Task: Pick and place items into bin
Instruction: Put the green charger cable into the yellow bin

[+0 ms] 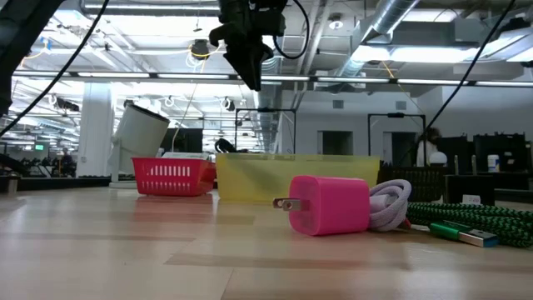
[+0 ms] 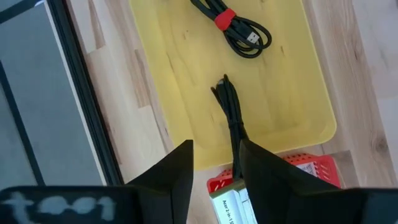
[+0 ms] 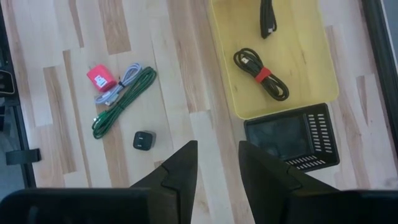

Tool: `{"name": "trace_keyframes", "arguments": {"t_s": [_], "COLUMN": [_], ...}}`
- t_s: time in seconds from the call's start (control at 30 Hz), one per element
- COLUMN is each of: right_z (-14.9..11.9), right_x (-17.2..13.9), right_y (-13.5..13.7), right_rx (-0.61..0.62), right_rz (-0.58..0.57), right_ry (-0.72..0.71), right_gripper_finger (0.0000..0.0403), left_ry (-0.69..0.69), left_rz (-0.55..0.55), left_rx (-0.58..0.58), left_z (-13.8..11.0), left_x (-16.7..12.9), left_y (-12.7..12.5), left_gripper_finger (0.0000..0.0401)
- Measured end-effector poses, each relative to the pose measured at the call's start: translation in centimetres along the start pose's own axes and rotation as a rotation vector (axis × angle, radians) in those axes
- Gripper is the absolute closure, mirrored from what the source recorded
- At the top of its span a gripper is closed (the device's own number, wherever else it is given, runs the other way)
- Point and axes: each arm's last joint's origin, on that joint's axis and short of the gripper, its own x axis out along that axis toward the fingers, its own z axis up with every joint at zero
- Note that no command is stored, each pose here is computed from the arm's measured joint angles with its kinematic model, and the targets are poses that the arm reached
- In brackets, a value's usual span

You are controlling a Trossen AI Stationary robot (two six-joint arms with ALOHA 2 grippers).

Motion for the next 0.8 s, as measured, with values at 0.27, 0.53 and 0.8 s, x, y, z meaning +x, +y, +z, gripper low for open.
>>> {"name": "trace_keyframes", "arguments": {"t_s": [0.27, 0.53, 0.8], "right_z": [0.0, 0.0, -0.2], "right_x": [0.0, 0.0, 1.5], "right_y": [0.0, 0.1, 2.0], "right_rx": [0.009, 0.069, 0.03], "right_rz": [0.003, 0.007, 0.032], "right_ry": [0.001, 0.003, -0.014], "right_gripper_finger": [0.029, 0.029, 0.029], "left_ry": [0.005, 0.014, -0.242], "left_rz": [-0.003, -0.079, -0.229], "left_rx": [-0.042, -0.105, -0.225], "left_z": [0.0, -1.5, -3.5], "left_x": [0.0, -1.9, -7.0], "left_y": [0.0, -0.3, -0.1], "left_gripper_finger": [0.0277, 0.0277, 0.0277]}}
